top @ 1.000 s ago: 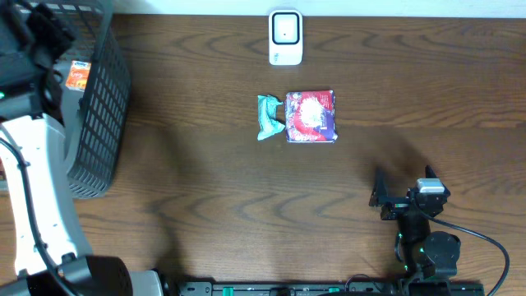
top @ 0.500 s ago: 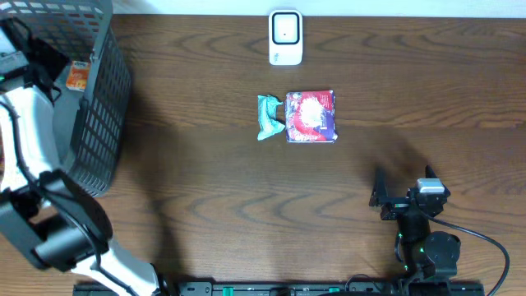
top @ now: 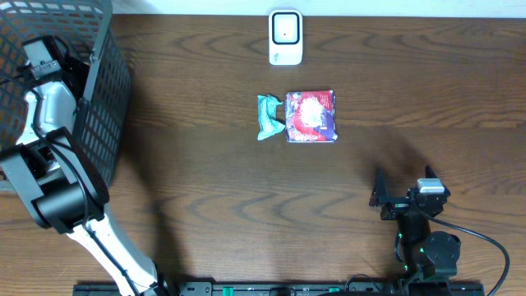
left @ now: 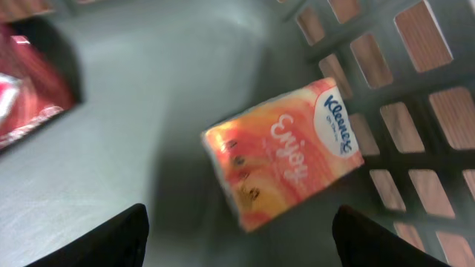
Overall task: Scan the item barcode
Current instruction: 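Reach left gripper into basket and grasp orange Kleenex tissue pack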
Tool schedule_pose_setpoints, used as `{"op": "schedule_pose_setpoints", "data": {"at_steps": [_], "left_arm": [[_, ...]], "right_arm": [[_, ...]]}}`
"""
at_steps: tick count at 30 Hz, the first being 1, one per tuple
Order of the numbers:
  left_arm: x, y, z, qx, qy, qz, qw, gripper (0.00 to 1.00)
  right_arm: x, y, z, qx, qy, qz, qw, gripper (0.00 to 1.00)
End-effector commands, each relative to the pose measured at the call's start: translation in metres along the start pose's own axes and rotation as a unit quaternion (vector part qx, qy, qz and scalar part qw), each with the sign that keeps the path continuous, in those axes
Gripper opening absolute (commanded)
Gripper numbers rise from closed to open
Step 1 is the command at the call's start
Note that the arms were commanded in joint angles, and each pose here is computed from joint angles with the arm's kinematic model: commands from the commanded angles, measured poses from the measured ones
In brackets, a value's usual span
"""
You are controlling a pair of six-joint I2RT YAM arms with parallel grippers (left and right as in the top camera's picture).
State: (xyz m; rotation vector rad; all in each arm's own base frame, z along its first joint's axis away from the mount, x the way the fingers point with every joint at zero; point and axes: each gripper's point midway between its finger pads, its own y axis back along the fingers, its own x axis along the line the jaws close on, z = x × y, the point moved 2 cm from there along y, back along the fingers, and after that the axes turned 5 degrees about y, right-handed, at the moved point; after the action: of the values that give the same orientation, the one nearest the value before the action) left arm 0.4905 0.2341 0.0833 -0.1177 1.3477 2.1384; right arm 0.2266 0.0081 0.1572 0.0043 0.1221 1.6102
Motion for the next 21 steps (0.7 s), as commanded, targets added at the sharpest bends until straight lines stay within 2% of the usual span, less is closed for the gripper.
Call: {"op": "schedule_pose_setpoints", "data": {"at_steps": [1,6,12,18,21], "left_arm": [[-0.006,-0.008,0.003,-0.008,-0.025,-0.016,1.0,0.8],[-0.017,-0.009,0.015,-0.04,-0.149,-0.035,0.987,0.79],[-0.02,-0.01,0.019,-0.058,-0.273,-0.035,0.96,0.8],[-0.005,-0.035,0.007,-0.042,-0.332,-0.008,0.942,0.8],[0.003,-0.051,-0.003,-0.029,-0.335,-0.003,0.942,0.8]], "right_arm": [[-0.001,0.0,-0.001,0.001,0.005,-0.002,1.0,0.99],[-0.001,0.0,-0.001,0.001,0.005,-0.002,1.0,0.99],[-0.001,0.0,-0.001,0.001,0.005,-0.002,1.0,0.99],[-0.001,0.0,-0.001,0.001,0.005,-0.002,1.0,0.99],[-0.001,0.0,-0.001,0.001,0.005,-0.002,1.0,0.99]]}}
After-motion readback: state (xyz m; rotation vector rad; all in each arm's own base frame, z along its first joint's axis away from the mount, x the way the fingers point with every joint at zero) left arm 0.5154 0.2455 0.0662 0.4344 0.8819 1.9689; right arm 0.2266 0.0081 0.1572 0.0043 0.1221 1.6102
